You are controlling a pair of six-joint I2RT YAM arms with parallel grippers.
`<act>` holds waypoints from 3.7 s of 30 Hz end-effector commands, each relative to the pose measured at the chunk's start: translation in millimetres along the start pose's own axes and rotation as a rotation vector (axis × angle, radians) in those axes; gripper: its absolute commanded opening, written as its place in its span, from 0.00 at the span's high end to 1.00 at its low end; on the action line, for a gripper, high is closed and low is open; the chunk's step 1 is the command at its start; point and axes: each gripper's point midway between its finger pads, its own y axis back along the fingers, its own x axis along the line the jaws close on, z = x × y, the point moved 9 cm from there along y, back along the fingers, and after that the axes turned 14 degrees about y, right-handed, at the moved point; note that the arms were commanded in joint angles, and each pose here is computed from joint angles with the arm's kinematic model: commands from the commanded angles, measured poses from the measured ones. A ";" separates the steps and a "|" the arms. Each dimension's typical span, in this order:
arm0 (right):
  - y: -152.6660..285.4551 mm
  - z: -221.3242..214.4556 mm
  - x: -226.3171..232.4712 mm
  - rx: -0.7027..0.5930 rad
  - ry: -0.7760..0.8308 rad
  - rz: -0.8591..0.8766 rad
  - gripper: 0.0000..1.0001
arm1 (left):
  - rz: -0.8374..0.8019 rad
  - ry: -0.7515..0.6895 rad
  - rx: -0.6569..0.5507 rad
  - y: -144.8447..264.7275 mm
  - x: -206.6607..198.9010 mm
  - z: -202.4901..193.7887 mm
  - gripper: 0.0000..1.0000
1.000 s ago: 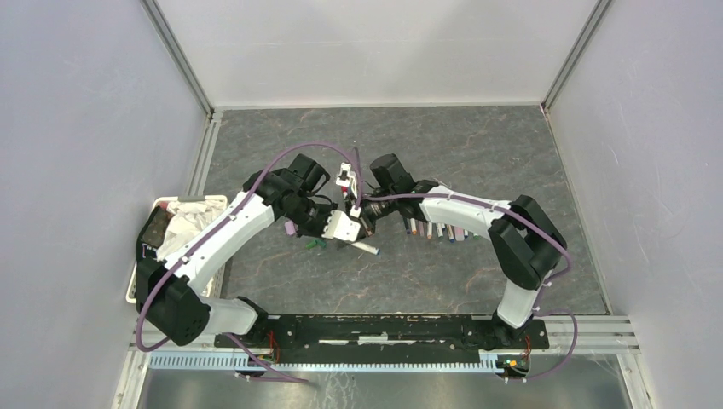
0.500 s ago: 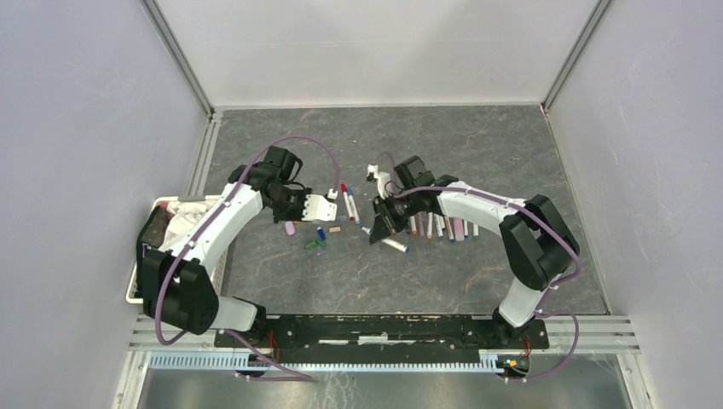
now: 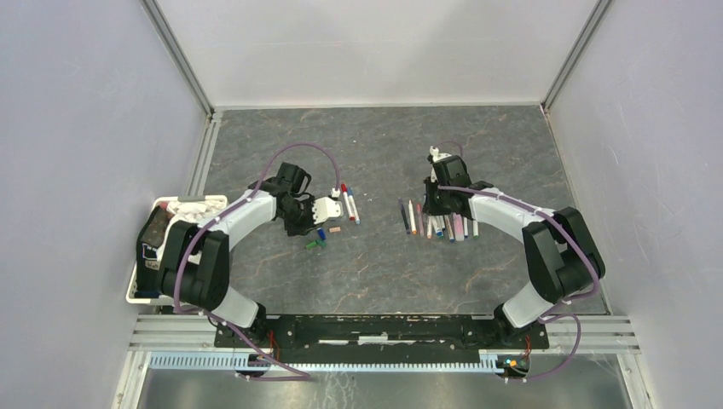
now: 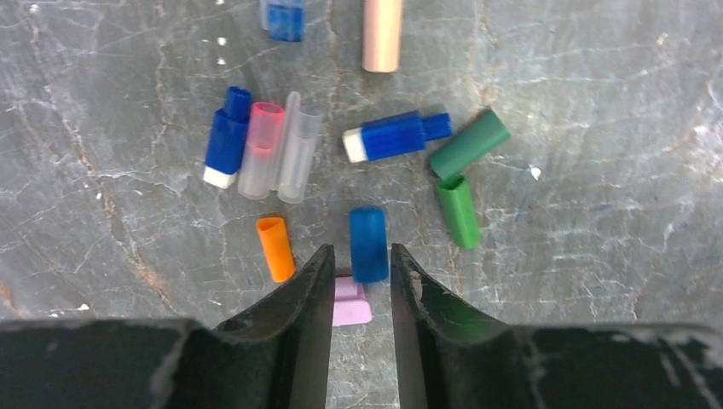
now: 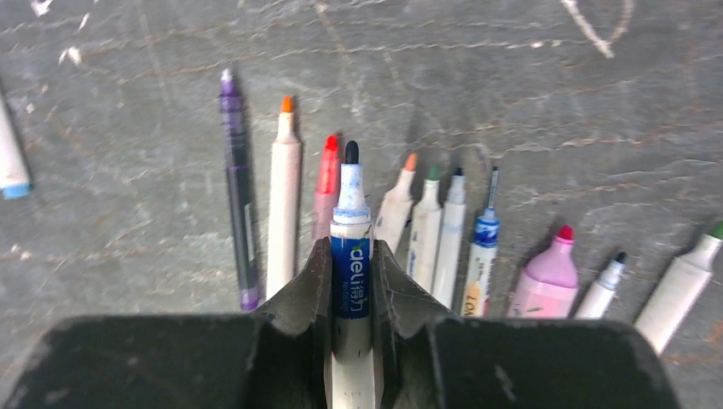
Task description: Open the pen caps
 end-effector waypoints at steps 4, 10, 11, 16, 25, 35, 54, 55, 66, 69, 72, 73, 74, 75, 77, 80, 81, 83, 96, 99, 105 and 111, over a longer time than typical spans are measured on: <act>-11.1 16.9 -10.3 -0.102 -0.082 -0.180 1.00 | 0.061 0.089 -0.082 -2.7 8.1 11.2 0.58; -22.7 17.8 -6.0 -0.078 -0.083 -0.215 1.00 | 0.046 0.105 -0.092 1.2 6.1 13.6 0.56; -23.4 18.1 -4.5 -0.075 -0.075 -0.226 1.00 | 0.045 0.112 -0.102 4.1 6.1 15.8 0.56; -26.5 13.8 -4.1 -0.056 -0.059 -0.257 0.83 | 0.064 0.186 -0.178 32.1 11.6 38.3 0.53; -20.0 11.1 -6.8 -0.063 -0.042 -0.274 0.69 | 0.093 0.268 -0.232 85.4 17.1 67.6 0.37; 4.7 37.2 7.8 -0.175 -0.008 -0.271 0.65 | 0.149 0.289 -0.308 121.2 14.3 80.4 0.14; -66.0 86.8 158.3 -0.118 0.308 0.050 0.64 | 0.365 0.393 -0.407 159.8 23.0 79.0 0.00; -70.0 85.4 160.0 -0.115 0.310 0.052 0.65 | 0.348 0.390 -0.400 159.9 21.9 79.4 0.00; -93.3 71.6 159.6 -0.060 0.321 0.022 0.69 | 0.267 0.377 -0.349 150.3 13.8 73.2 0.00; -95.1 66.9 156.3 -0.045 0.329 -0.001 0.70 | 0.265 0.372 -0.350 151.3 13.1 72.8 0.00; -94.8 63.1 151.4 -0.031 0.345 -0.038 0.71 | 0.260 0.368 -0.351 151.4 13.3 73.4 0.00; -94.4 61.8 148.9 -0.024 0.350 -0.051 0.71 | 0.256 0.368 -0.350 150.8 13.1 73.5 0.00; -93.3 59.8 146.8 -0.021 0.355 -0.064 0.73 | 0.245 0.368 -0.349 149.6 12.5 73.5 0.00; -92.1 58.3 144.7 -0.020 0.361 -0.073 0.75 | 0.227 0.366 -0.345 147.7 11.4 73.3 0.00; -88.8 56.0 139.4 -0.018 0.362 -0.082 0.83 | 0.174 0.337 -0.336 143.5 7.2 72.1 0.00; -76.4 60.5 131.8 -0.041 0.334 -0.049 1.00 | 0.122 0.289 -0.332 137.5 1.1 68.5 0.00; -70.4 62.1 129.5 -0.059 0.322 -0.021 1.00 | 0.102 0.270 -0.331 135.8 -1.6 66.9 0.00; -57.9 68.0 123.6 -0.101 0.292 0.066 1.00 | 0.054 0.201 -0.321 131.4 -7.7 62.7 0.00; 28.0 54.5 140.3 -0.174 0.373 0.866 1.00 | -0.183 -0.031 -0.348 106.7 -34.5 49.3 0.00; 40.7 42.2 147.9 -0.159 0.393 0.998 1.00 | -0.217 -0.050 -0.385 106.1 -39.8 51.2 0.00; 55.2 32.0 169.0 -0.124 0.465 1.168 1.00 | -0.266 -0.128 -0.405 103.5 -55.4 51.4 0.00; 56.8 35.3 184.1 -0.105 0.483 1.239 1.00 | -0.320 -0.183 -0.363 93.5 -70.9 50.8 0.04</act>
